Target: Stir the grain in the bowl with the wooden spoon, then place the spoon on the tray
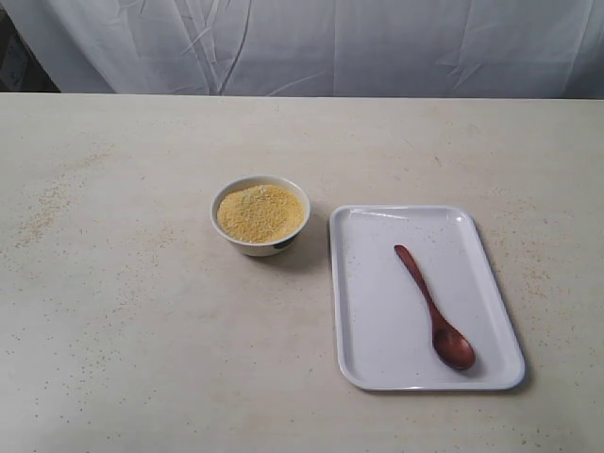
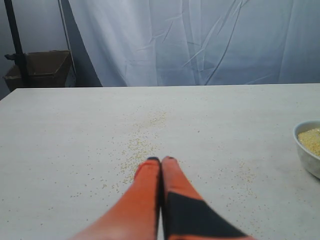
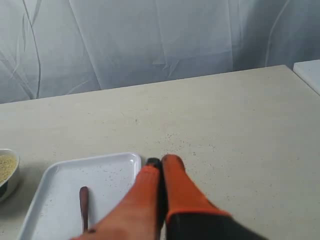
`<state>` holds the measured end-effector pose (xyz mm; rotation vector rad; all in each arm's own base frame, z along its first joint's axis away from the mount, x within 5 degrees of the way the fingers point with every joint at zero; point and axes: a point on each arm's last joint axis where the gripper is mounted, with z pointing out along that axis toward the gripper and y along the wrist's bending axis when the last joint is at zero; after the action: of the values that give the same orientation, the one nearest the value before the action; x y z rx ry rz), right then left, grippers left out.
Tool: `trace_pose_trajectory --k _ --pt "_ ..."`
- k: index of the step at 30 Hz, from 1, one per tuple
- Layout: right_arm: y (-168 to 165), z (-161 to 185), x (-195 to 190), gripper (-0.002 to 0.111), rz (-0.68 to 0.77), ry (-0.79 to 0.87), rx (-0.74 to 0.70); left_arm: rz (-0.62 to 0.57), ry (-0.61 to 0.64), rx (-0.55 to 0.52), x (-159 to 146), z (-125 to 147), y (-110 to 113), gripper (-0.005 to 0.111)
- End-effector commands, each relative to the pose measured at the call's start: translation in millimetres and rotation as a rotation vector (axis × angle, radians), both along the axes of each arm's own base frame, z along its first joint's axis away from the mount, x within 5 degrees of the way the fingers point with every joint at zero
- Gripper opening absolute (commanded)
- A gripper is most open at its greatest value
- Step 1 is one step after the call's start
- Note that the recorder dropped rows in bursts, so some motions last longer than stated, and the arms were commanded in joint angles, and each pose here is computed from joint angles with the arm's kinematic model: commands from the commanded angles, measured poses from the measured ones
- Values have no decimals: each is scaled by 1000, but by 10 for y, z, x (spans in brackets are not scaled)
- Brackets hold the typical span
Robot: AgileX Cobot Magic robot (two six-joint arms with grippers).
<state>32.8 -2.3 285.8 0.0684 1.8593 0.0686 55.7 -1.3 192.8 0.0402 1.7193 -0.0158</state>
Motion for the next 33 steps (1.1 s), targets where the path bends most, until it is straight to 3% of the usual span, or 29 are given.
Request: trace_pose_trajectory --k 1,6,12,15,19,28,33 --pt "4 -5 6 2 0 -20 8 1 -6 -6 -2 -6 0 0" --pt "13 -143 -49 2 12 -154 24 1 -6 -6 -2 -6 0 0" --pt "25 -558 91 2 15 -63 23 1 -6 -6 -2 -6 0 0" --pt "35 -698 167 2 23 -128 24 1 -6 -6 -2 -6 0 0" --pt "37 -887 192 2 22 -69 22 1 -6 -6 -2 -6 0 0" --pt "36 -942 192 2 22 -40 15 1 -6 -6 -2 -6 0 0" --pt "36 -935 194 2 61 -51 -125 1 -6 -6 -2 -6 0 0"
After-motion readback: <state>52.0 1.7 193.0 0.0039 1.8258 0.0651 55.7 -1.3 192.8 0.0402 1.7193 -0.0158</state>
